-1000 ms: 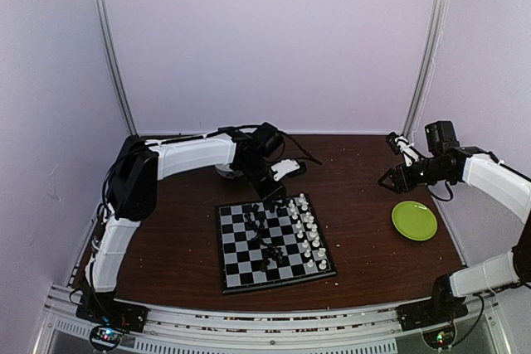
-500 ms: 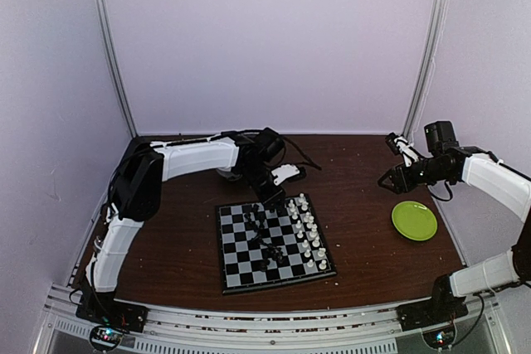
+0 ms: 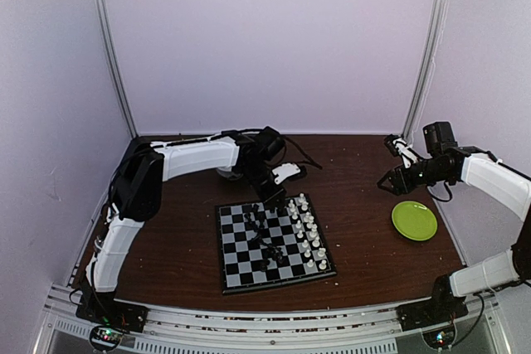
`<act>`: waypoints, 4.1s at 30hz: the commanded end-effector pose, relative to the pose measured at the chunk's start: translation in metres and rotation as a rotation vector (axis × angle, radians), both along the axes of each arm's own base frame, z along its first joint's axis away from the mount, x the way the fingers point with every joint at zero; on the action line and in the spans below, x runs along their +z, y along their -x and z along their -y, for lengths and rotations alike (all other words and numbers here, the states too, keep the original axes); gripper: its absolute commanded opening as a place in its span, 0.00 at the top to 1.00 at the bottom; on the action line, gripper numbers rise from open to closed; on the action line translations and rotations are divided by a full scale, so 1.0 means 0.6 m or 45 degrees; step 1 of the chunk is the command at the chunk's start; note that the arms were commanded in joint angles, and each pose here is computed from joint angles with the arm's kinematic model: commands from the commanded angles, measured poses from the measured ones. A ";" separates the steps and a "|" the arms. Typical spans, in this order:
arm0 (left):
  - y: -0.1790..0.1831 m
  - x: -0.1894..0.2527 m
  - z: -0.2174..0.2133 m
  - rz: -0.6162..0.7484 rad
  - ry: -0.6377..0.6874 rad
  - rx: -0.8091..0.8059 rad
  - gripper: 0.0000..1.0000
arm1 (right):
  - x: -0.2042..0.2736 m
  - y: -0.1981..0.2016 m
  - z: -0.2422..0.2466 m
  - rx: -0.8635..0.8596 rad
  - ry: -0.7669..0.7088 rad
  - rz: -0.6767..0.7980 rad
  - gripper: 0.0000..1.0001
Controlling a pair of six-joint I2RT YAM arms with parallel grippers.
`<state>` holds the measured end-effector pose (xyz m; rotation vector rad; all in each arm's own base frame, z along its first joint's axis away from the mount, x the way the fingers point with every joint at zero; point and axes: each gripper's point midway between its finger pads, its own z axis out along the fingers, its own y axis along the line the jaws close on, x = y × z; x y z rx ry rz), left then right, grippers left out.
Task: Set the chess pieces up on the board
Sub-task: Pick up the rook from the chess pile, then place the rook at h8.
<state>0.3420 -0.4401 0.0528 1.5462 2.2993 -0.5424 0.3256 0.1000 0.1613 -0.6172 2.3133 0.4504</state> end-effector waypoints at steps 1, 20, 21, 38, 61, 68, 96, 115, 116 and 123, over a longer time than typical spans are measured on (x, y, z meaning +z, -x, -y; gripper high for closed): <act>-0.006 0.057 0.017 0.057 0.083 -0.014 1.00 | 0.013 -0.009 -0.002 0.001 0.016 0.024 0.47; -0.012 0.140 -0.205 0.215 -0.090 0.296 1.00 | 0.015 -0.007 -0.002 0.008 0.028 0.036 0.47; -0.011 0.132 -0.219 0.207 -0.108 0.315 1.00 | 0.017 -0.007 -0.003 0.010 0.028 0.040 0.47; -0.015 0.060 -0.257 0.131 -0.211 0.392 1.00 | 0.007 -0.005 -0.007 0.026 0.016 0.015 0.47; -0.012 0.007 -0.253 0.049 -0.271 0.378 0.97 | -0.002 -0.006 -0.009 0.038 0.027 -0.011 0.47; -0.013 0.000 -0.249 0.032 -0.269 0.375 0.97 | -0.001 -0.005 -0.010 0.040 0.027 -0.009 0.47; -0.016 0.032 -0.258 0.070 -0.272 0.413 0.77 | -0.005 -0.003 -0.018 0.052 0.017 -0.025 0.47; 0.236 0.184 -0.062 0.084 0.171 -0.044 0.71 | 0.001 0.000 -0.021 0.070 0.019 -0.011 0.47; 0.250 0.175 -0.059 0.082 0.149 -0.067 0.71 | 0.002 0.001 -0.020 0.069 0.019 -0.007 0.47; 0.319 0.117 -0.050 0.013 0.060 -0.128 0.71 | 0.004 0.003 -0.020 0.071 0.023 0.000 0.47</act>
